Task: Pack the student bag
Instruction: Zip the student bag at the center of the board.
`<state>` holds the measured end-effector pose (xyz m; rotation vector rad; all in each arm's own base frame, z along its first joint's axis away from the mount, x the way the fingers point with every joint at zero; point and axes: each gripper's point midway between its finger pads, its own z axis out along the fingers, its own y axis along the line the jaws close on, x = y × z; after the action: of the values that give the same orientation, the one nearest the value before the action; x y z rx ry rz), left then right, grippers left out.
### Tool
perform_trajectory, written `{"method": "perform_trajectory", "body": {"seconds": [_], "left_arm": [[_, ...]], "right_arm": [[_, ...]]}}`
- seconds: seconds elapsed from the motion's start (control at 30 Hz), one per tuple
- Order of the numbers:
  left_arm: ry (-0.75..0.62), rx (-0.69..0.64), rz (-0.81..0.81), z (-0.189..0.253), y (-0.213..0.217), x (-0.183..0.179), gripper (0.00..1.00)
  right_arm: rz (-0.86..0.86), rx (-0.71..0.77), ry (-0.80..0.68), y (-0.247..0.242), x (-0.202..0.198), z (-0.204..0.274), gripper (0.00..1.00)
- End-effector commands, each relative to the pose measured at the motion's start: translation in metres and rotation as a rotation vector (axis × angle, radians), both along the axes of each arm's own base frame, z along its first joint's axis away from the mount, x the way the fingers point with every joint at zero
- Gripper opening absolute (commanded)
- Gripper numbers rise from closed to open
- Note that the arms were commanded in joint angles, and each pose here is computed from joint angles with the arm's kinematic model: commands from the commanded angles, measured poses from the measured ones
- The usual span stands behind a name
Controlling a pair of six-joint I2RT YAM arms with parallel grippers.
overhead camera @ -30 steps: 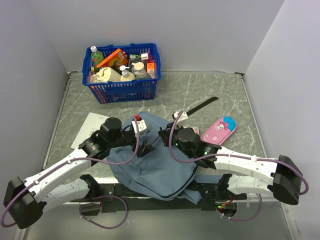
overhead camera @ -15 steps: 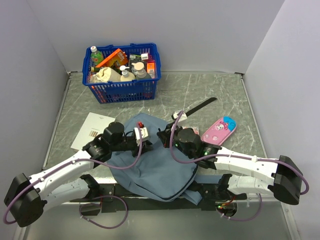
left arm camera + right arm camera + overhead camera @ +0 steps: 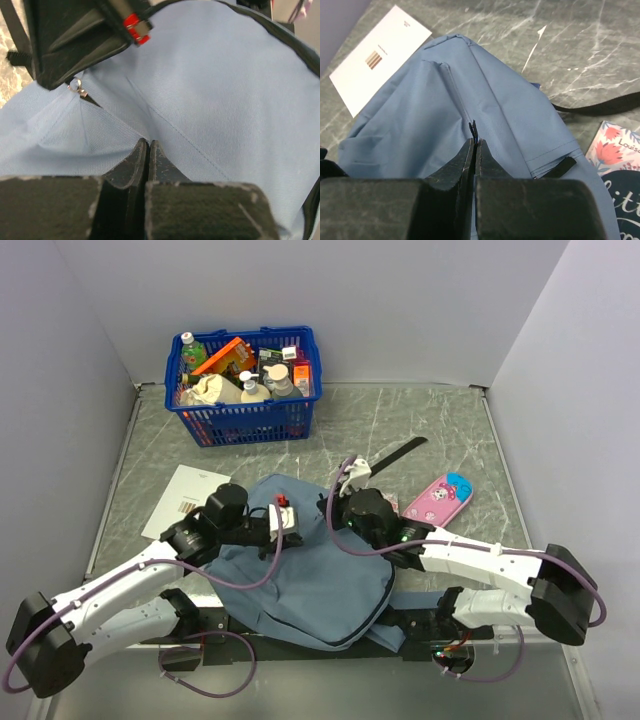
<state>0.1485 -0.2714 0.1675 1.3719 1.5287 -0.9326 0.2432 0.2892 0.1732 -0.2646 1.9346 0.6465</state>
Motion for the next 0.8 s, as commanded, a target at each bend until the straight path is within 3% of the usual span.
{"method": "perform_trajectory", "body": {"seconds": [0.0,0.13,0.17,0.2,0.3,0.4,0.6,0.77], "left_arm": [[0.010,-0.041,-0.246,0.020,0.000,-0.047,0.01],[-0.004,-0.042,-0.265,0.019,0.002,-0.050,0.01],[-0.010,-0.044,-0.257,0.020,0.001,-0.048,0.01],[-0.022,-0.037,-0.224,0.019,0.002,-0.042,0.01],[-0.037,-0.047,-0.176,0.023,0.002,-0.033,0.01],[-0.042,-0.048,-0.172,0.025,0.005,-0.031,0.01],[-0.092,-0.011,-0.205,0.029,0.020,-0.036,0.01],[-0.273,0.022,-0.278,0.050,0.028,-0.033,0.01]], "right_arm": [[-0.112,0.010,-0.087,-0.010,0.032,0.028,0.00],[-0.084,0.038,-0.100,-0.005,0.030,0.032,0.01],[-0.058,0.040,-0.105,-0.002,0.027,0.035,0.07],[-0.043,0.043,-0.109,-0.001,0.025,0.038,0.30],[-0.029,0.064,-0.142,-0.010,0.017,0.055,0.58],[-0.041,0.040,-0.138,-0.026,0.012,0.048,0.64],[0.002,0.024,-0.117,-0.051,-0.013,0.033,0.63],[0.040,0.004,-0.054,-0.055,-0.025,0.007,0.61]]}}
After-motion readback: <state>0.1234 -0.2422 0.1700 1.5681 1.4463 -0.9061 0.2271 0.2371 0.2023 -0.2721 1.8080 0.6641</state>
